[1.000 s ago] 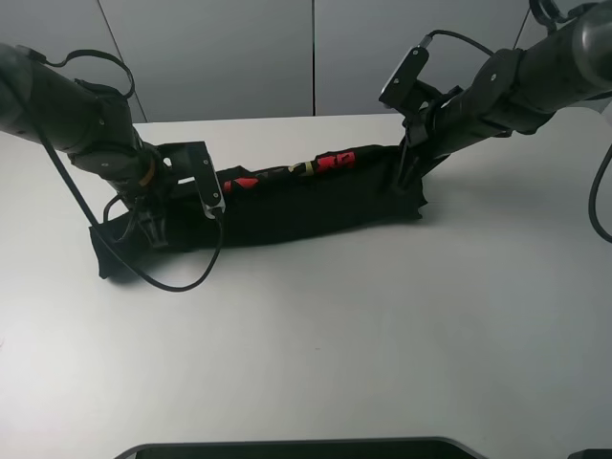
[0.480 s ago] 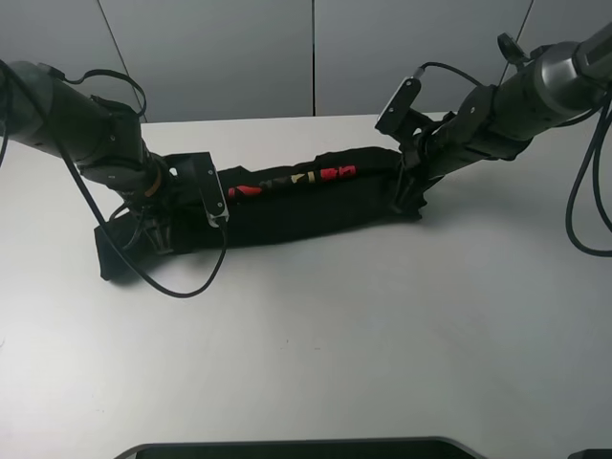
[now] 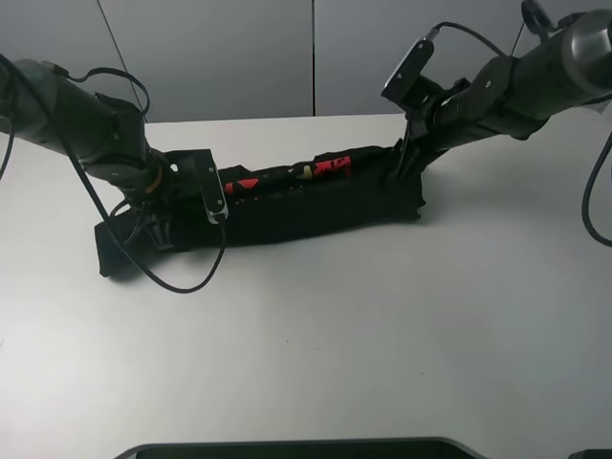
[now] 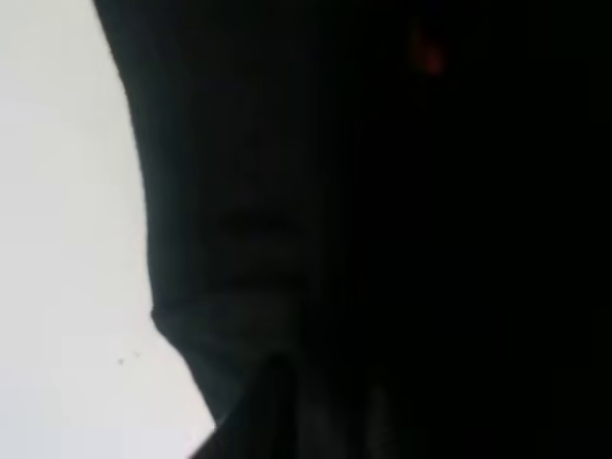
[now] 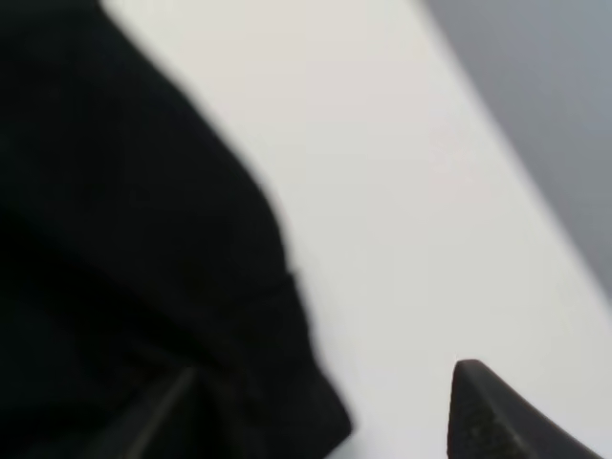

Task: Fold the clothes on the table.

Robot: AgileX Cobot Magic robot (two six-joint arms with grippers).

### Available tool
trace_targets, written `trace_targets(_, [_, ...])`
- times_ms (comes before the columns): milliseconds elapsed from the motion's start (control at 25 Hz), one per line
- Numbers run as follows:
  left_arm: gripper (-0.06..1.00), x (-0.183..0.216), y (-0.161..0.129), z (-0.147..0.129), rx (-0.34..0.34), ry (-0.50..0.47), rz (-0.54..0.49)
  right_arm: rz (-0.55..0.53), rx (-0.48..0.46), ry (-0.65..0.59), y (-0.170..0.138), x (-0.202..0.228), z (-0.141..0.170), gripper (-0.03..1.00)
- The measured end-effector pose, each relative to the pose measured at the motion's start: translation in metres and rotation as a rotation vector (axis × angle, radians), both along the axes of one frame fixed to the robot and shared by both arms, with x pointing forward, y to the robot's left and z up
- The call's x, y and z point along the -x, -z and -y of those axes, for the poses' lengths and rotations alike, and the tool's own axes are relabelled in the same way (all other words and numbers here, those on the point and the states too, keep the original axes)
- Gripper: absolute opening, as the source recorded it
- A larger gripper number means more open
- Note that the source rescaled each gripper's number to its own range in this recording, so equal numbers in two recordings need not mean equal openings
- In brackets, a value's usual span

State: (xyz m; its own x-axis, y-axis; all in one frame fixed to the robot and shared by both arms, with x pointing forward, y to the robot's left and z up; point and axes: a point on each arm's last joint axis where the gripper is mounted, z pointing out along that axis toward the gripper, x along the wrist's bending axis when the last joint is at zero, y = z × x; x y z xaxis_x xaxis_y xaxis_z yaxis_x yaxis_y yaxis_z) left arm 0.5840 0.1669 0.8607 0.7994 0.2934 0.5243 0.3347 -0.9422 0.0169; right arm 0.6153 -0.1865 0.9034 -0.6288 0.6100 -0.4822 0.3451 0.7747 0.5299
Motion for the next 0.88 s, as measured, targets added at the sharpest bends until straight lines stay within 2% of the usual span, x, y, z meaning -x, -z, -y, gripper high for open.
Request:
trace_targets(120, [0.47,-0.004,-0.008,-0.001,-0.015,-0.036,0.018,0.073,-0.042,0.021,-0.032,0.002,0.001,0.61])
trace_targets(240, [0.51,-0.009,-0.029,-0.002,-0.003,-0.107,0.062,0.118,-0.104,0.056,-0.059,0.006,0.002,0.61])
trace_targets(320, [0.52,-0.010,-0.047,-0.003,0.026,-0.157,0.091,0.122,-0.196,0.127,-0.073,0.009,0.003,0.61])
trace_targets(440, [0.52,-0.006,-0.075,-0.003,0.122,-0.239,0.123,0.064,-0.374,0.257,-0.083,0.013,0.005,0.61])
trace_targets(520, [0.52,0.000,-0.092,-0.002,0.206,-0.303,0.132,0.007,-0.454,0.288,-0.086,0.017,0.006,0.64])
trace_targets(720, [0.52,0.012,-0.113,0.001,0.386,-0.446,0.099,-0.138,-0.575,0.334,-0.083,0.020,0.014,0.88])
trace_targets(880, [0.55,0.016,-0.112,0.005,0.463,-0.523,0.052,-0.224,-0.655,0.426,-0.077,0.018,0.035,0.93])
